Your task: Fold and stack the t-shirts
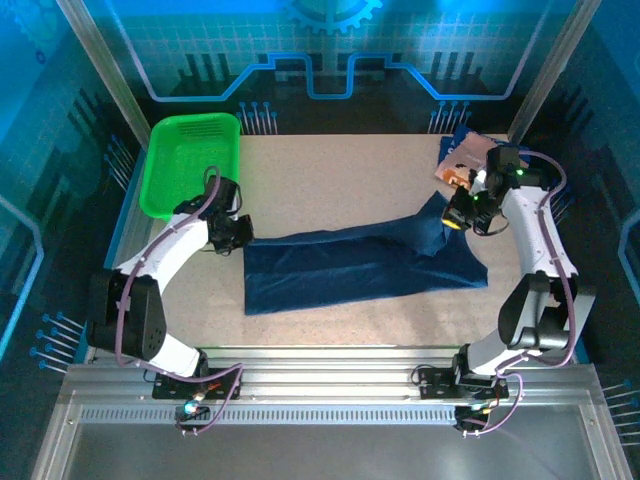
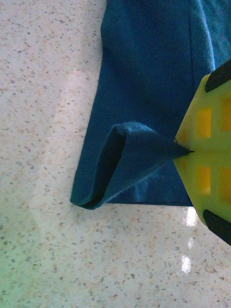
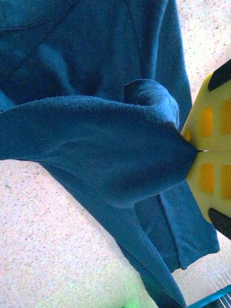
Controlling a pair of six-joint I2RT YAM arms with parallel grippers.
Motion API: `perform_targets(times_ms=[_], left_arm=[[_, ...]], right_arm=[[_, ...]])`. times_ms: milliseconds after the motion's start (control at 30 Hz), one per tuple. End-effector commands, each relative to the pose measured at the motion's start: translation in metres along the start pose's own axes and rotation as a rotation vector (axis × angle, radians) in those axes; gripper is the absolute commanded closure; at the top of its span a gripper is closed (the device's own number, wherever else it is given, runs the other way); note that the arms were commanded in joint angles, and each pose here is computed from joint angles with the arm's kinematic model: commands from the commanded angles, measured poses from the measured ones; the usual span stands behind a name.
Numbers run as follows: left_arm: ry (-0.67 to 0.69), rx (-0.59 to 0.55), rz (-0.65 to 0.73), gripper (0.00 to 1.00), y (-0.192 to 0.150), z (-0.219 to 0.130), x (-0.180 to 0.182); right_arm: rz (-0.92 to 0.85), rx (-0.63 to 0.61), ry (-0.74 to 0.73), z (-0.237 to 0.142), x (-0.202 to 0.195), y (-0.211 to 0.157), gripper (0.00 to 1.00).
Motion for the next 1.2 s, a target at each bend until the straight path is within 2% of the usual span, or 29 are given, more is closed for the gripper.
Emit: perform_targets(times_ms=[0, 267, 433, 533, 700, 833, 867, 933, 1000, 1100, 1167], left_arm=[[0.009, 0.050, -0.057, 1.00, -0.015, -0.001, 0.013], [0.033, 0.122, -0.108, 1.00, -0.041, 0.021, 0.026], [0.106, 0.190, -0.134, 1.00, -0.058, 0.048, 0.034], [0.118, 0.200, -0.148, 0.84, -0.064, 0.057, 0.037], [0.128, 0.191, -0.150, 0.72, -0.066, 0.056, 0.036], [0.138, 0.168, -0.155, 0.48, -0.065, 0.049, 0.037], [0.132, 0.159, -0.157, 0.45, -0.064, 0.047, 0.035], [0.118, 0.134, -0.150, 0.42, -0.062, 0.038, 0.028], [0.087, 0.102, -0.125, 0.38, -0.060, 0.027, 0.014], [0.024, 0.067, -0.073, 0.36, -0.061, 0.012, -0.011], [-0.020, 0.053, -0.036, 0.35, -0.064, 0.003, -0.028]], right_arm=[[0.059, 0.042, 0.016, -0.006, -0.007, -0.020, 1.00], [0.100, 0.076, 0.027, 0.003, -0.019, -0.038, 1.00], [0.127, 0.104, 0.027, 0.020, -0.031, -0.044, 1.00], [0.139, 0.122, 0.008, 0.034, -0.043, -0.045, 1.00], [0.179, 0.132, -0.047, 0.055, -0.069, -0.041, 1.00], [0.206, 0.130, -0.089, 0.070, -0.089, -0.034, 0.99], [0.214, 0.134, -0.099, 0.073, -0.094, -0.032, 0.99], [0.232, 0.135, -0.123, 0.079, -0.104, -0.026, 0.93], [0.233, 0.120, -0.137, 0.084, -0.112, -0.017, 0.73], [0.193, 0.064, -0.121, 0.087, -0.113, 0.001, 0.56], [0.180, 0.044, -0.163, 0.080, -0.114, 0.007, 0.48]])
Point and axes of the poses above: each hand's point on the last joint's axis, 136 mm out from that joint toward the fingers, its own z axis out along the fingers, its own x axis along the line the jaws close on, y = z × x, the point moved 6 cm from there along -z, back along the fingers, and after that the axes turned 12 degrees about -z, right-handed, at the moved point
